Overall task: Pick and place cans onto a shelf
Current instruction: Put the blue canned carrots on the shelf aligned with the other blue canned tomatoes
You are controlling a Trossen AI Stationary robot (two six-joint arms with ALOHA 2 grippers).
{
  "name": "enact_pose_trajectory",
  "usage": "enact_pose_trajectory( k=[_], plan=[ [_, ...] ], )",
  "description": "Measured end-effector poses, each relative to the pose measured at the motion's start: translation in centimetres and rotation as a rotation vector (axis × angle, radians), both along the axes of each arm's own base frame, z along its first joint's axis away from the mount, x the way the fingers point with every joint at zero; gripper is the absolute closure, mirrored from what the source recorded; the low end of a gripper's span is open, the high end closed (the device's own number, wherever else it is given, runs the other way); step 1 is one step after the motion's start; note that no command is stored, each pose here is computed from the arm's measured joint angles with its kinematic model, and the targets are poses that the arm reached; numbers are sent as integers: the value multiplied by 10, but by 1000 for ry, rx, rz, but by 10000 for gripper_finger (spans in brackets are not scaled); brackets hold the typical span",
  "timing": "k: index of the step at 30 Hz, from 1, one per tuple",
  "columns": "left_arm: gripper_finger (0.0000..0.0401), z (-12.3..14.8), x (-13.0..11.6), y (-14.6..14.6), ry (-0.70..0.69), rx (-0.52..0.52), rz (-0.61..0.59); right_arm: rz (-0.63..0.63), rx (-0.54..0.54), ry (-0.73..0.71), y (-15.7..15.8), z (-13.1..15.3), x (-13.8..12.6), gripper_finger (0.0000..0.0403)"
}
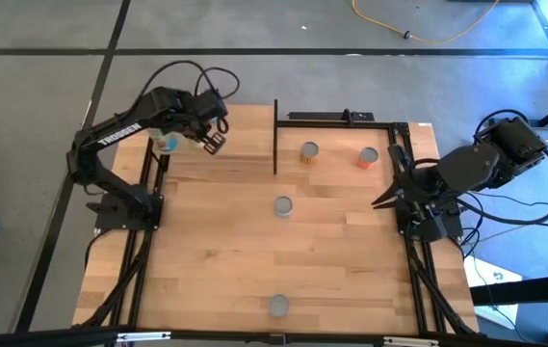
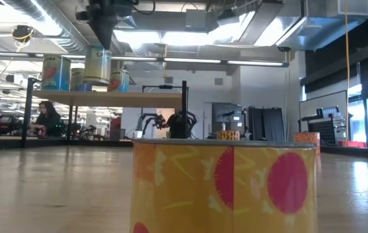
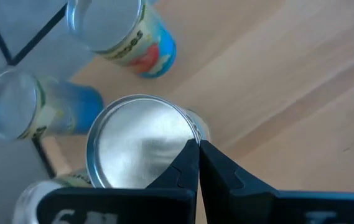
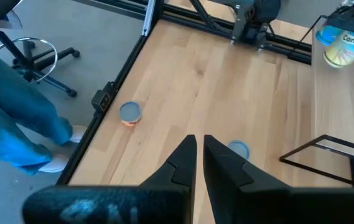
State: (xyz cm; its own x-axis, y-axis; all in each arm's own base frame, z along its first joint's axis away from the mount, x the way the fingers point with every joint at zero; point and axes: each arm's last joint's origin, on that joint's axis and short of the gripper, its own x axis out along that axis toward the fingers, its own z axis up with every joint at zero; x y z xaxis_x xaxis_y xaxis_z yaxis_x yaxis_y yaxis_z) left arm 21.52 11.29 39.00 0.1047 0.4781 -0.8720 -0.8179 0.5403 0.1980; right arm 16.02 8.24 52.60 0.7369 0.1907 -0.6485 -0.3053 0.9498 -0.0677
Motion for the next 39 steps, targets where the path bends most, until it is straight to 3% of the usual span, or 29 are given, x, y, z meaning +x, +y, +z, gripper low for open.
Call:
enact_pose_trajectory(
  k=[11,25,39],
  plan=[
    [401,-3,-1,12,-10,-24,-7,1,-2,0,0,0,0,370],
    [401,-19,16,21,27,-99,-50,3,-6,-1,0,0,0,370],
    [383,-20,19,22,21,-93,-29,3,-6,0,0,0,0,370]
  ],
)
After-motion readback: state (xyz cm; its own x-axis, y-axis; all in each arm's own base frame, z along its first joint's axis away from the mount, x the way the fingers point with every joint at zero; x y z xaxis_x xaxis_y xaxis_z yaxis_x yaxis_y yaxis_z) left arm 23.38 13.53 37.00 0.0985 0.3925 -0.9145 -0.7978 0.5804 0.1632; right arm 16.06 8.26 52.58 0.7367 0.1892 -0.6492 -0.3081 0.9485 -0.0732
